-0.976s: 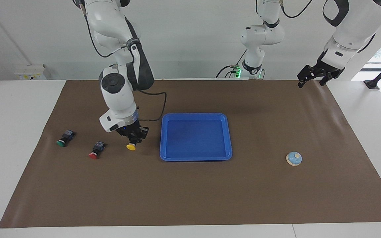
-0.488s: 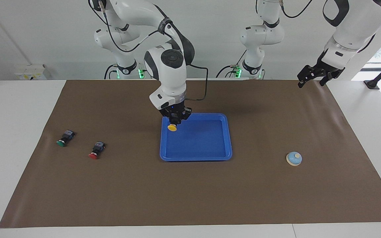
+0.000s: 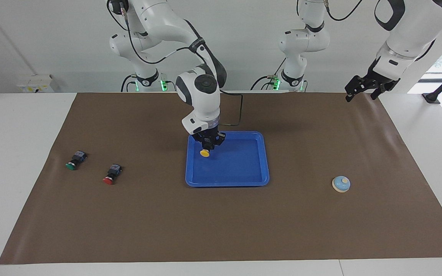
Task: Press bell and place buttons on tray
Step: 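Carry the yellow button into the tray and release it, then return the right gripper to the red-capped button and grasp it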
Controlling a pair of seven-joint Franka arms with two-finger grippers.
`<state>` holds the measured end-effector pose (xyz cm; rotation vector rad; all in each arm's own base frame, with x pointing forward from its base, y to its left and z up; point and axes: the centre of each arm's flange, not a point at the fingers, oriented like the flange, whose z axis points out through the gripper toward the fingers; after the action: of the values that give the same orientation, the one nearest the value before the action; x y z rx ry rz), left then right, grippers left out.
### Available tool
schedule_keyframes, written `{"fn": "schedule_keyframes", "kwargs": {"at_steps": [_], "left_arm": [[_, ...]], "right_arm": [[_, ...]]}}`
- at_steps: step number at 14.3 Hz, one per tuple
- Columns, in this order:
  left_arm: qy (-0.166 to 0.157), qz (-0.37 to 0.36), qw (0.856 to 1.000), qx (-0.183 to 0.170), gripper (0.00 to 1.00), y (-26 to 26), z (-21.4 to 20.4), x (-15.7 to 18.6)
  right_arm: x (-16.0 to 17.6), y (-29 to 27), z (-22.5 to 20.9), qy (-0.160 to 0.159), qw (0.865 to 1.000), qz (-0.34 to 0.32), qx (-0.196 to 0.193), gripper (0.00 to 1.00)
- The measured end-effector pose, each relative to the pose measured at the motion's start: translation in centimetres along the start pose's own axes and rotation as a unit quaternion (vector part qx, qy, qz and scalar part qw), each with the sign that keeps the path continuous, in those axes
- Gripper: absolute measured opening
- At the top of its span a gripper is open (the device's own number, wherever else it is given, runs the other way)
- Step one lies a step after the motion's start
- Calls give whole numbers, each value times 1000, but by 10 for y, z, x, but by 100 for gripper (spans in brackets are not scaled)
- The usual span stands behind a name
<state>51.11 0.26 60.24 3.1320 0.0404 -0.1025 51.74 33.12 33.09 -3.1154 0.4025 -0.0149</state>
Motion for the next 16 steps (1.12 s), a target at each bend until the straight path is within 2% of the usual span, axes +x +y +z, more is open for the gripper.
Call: {"fn": "schedule_keyframes", "kwargs": {"at_steps": [11, 13, 16], "left_arm": [[0, 0, 1000, 0, 100, 0, 0, 0], [0, 0, 1000, 0, 100, 0, 0, 0], [0, 0, 1000, 0, 100, 0, 0, 0]], "right_arm": [[6, 26, 35, 5, 1000, 21, 4, 41], [5, 25, 35, 4, 999, 33, 3, 56], [7, 26, 30, -2, 999, 49, -3, 86]]}}
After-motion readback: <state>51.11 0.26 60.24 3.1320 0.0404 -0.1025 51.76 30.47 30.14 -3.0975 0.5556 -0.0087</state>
